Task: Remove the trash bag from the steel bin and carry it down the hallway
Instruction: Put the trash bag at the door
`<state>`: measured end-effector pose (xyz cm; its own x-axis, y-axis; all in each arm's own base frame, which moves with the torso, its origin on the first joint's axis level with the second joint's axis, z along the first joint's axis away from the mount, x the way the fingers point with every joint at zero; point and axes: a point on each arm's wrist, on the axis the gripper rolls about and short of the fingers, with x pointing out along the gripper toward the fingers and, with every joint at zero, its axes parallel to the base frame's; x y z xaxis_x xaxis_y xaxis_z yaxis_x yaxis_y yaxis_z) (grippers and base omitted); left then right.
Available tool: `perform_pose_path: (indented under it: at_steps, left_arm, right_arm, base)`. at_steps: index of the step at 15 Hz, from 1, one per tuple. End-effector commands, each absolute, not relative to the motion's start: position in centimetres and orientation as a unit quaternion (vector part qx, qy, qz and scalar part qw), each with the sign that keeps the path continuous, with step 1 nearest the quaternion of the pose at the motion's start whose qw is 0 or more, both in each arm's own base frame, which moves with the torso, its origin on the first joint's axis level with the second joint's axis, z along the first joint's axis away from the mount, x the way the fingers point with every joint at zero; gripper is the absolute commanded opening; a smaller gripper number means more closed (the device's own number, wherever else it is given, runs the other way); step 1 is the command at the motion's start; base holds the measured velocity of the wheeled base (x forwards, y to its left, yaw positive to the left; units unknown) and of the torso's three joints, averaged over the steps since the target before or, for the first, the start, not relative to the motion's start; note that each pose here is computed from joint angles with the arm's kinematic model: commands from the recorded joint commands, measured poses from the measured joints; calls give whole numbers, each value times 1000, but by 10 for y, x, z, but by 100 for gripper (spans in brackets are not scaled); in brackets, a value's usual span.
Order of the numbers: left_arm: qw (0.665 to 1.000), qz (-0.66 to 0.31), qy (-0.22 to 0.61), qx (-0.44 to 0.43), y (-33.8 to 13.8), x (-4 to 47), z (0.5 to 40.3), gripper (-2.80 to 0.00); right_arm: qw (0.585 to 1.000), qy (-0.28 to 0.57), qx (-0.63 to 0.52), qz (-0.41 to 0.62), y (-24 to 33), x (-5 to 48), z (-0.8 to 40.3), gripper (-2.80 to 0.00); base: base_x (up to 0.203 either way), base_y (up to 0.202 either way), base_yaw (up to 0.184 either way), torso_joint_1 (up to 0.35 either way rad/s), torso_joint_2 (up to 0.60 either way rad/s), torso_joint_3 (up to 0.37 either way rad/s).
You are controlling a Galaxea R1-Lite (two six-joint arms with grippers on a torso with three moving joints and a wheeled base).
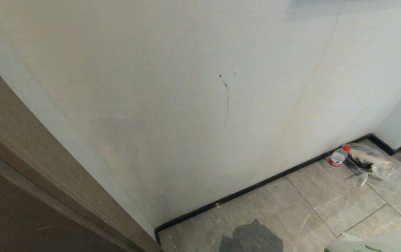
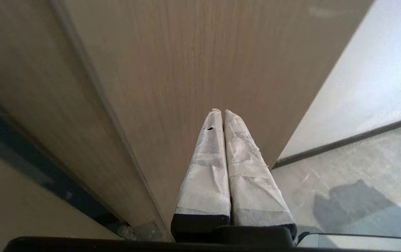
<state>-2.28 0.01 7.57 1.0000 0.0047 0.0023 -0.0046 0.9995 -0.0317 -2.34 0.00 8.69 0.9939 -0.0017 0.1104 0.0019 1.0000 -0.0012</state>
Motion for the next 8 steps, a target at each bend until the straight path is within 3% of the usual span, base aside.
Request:
perform_pose_path:
  at_steps: [1, 4, 8]
  left_arm:
    - [1000, 2, -1, -16, 0, -23, 75, -280]
    - [1000, 2, -1, -16, 0, -23, 75, -280]
    - [1000, 2, -2, -15, 0, -23, 76, -280]
  right_arm:
    - [999, -36, 0, -1, 0, -20, 76, -280]
    - [999, -35, 0, -1, 0, -20, 76, -280]
    - [999, -36, -2, -1, 0, -20, 76, -280]
  base:
    - [0, 0, 0, 3, 11, -197]
    - [0, 0, 0, 1, 5, -181]
    - [0, 0, 0, 1, 4, -37]
